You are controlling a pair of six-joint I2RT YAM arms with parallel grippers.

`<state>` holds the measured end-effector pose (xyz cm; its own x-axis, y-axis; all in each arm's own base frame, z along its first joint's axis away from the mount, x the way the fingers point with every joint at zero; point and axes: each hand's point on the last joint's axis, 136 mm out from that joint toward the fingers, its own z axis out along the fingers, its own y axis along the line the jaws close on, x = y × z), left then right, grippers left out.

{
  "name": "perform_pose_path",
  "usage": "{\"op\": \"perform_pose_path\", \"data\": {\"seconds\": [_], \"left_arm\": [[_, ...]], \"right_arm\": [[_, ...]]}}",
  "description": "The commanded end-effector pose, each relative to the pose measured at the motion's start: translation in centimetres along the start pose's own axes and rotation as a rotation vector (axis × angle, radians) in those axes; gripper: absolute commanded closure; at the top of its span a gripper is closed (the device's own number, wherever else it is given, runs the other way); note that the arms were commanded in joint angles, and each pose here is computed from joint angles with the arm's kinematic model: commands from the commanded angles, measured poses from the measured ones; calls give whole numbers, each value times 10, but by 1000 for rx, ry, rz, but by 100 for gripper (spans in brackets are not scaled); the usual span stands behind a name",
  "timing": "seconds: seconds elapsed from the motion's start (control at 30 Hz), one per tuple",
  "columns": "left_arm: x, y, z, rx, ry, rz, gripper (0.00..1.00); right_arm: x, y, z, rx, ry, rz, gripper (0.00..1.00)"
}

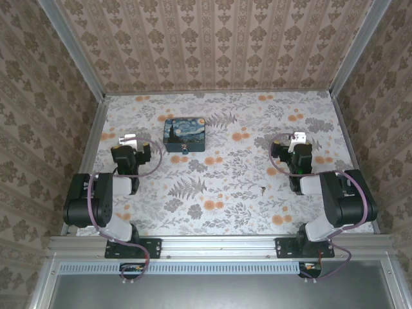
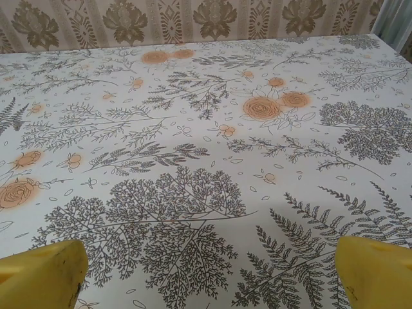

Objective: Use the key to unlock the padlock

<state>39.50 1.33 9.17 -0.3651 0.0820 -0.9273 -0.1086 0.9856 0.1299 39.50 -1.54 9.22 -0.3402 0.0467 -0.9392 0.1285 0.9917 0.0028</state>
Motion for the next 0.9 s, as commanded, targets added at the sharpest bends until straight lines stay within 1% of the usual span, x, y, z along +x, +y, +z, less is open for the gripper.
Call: {"op": "perform_pose_path", "data": {"seconds": [0.0,0.87], "left_arm": [[-5,-1,-1,9,-21,-1,0],[-4,0,1,21,-13,-13,0]], "right_arm": [[-7,4,0,-22,-19,-6,1],[-7,4,1,-22,-16,-6,0]]}}
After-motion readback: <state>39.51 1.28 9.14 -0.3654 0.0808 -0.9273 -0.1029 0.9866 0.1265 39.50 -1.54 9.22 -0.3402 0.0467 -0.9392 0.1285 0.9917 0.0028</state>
